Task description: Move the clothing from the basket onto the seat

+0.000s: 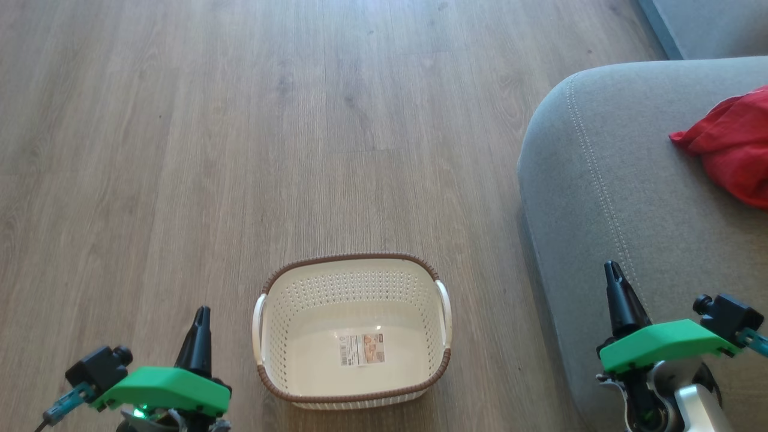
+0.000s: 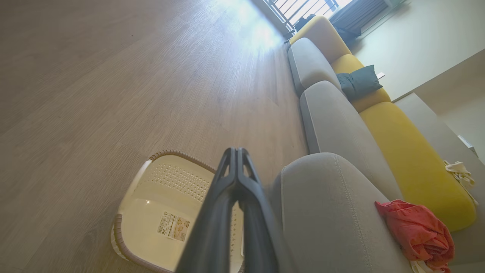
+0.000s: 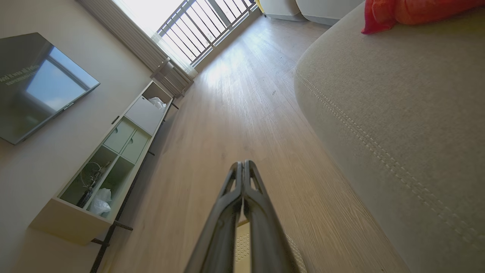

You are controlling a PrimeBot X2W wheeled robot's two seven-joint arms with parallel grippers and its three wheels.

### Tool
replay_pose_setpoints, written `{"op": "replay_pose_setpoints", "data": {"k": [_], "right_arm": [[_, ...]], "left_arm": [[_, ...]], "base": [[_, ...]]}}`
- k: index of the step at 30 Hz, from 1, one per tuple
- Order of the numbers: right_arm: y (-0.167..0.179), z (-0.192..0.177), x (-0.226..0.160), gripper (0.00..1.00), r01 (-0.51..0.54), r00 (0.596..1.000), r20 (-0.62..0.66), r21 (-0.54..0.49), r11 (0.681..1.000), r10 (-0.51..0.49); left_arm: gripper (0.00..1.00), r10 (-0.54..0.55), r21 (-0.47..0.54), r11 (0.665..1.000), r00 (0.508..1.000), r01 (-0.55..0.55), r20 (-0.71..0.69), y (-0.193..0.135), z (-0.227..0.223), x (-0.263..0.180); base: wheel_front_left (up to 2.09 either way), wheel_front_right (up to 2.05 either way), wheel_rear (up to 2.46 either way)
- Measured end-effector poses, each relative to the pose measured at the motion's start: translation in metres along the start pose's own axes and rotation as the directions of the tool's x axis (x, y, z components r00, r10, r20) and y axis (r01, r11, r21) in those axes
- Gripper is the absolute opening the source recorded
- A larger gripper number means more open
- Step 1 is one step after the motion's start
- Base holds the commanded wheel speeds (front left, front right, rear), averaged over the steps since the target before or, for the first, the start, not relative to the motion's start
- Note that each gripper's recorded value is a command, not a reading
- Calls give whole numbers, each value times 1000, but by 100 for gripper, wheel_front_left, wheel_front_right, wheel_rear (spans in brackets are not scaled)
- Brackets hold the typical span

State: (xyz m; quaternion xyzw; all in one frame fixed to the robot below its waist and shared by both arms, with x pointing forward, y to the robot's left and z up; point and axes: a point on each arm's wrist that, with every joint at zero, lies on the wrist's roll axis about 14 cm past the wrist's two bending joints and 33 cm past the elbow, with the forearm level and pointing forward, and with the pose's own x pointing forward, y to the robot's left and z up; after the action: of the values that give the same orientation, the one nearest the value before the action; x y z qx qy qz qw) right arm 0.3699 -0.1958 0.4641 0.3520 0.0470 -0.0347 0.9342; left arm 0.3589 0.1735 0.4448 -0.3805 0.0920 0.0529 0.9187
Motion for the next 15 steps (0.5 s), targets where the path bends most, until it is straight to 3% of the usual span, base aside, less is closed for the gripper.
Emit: {"op": "replay_pose_setpoints", "data": {"k": [15], "right_arm": [[-1,2,1,0,11,1000,-6,158,987,-10]], "left_arm": [[0,-9,-150,989,1000,9,-3,-1,6,3]], "base": [[0,0,0]]}}
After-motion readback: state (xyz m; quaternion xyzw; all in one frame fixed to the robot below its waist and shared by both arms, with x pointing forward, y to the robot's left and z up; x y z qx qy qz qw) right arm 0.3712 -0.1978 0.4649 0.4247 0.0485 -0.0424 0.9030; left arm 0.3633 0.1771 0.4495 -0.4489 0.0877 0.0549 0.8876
